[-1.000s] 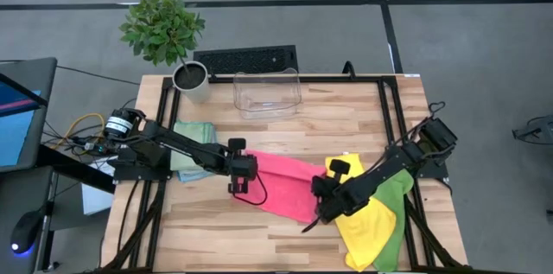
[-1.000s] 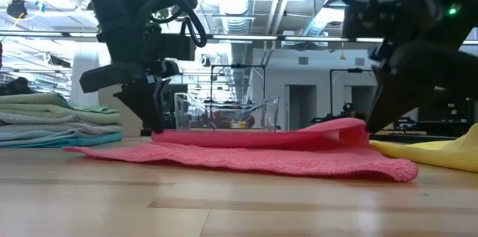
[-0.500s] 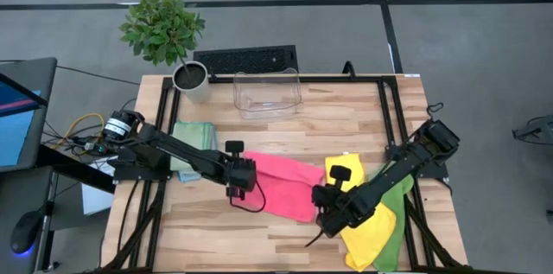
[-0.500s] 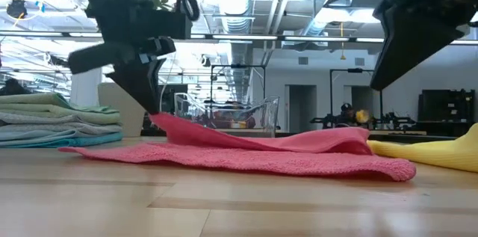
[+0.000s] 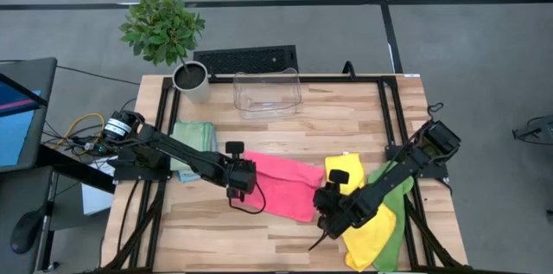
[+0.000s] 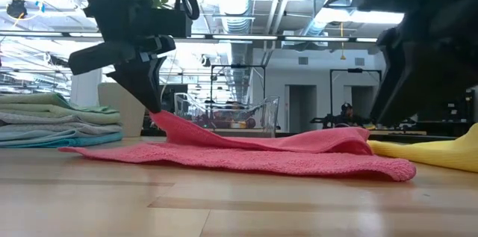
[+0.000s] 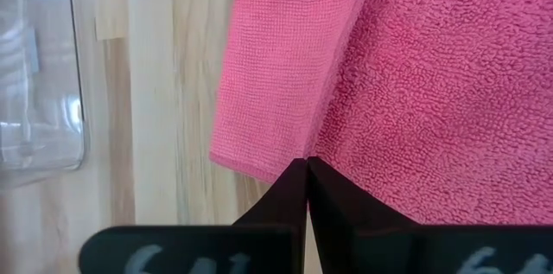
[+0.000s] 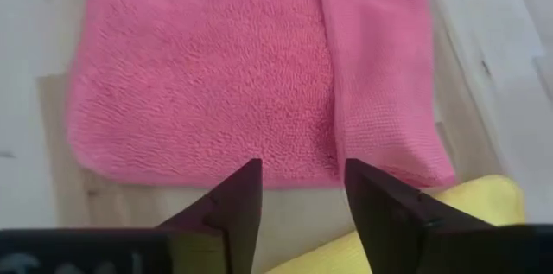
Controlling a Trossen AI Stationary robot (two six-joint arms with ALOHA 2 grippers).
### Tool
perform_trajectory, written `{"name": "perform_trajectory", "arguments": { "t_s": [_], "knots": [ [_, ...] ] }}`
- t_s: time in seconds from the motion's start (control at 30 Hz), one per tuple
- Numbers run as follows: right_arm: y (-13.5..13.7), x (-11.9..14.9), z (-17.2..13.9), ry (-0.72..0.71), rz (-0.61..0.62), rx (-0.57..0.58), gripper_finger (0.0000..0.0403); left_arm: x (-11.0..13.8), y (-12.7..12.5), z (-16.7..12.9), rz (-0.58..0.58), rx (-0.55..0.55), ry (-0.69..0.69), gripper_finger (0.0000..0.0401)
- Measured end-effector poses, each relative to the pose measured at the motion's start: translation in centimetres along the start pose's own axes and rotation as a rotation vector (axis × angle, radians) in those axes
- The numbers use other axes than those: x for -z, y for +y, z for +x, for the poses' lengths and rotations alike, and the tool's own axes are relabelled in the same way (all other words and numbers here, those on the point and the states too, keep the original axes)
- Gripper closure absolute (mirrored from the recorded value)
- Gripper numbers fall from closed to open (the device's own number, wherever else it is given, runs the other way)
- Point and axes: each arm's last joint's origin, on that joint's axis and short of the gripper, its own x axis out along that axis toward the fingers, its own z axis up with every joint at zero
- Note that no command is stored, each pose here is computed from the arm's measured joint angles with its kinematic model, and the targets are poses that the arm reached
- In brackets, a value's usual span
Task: Fold microfiber towels
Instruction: Fold the pink microfiber cloth
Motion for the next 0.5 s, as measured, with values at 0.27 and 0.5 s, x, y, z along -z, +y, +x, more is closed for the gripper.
{"name": "perform_trajectory", "arguments": {
  "t_s": [0.27, 0.5],
  "knots": [
    [-0.7, 0.7, 1.7, 0.009, 0.018, -0.017, 0.0216, 0.0, 0.0, 0.0, 0.002, -0.001, 0.001, 0.0401],
    [-1.6, 0.3, 2.5, 0.017, 0.025, 0.001, 0.0223, 0.0, 0.0, 0.0, 0.001, 0.0, 0.001, 0.0401]
  ]
}}
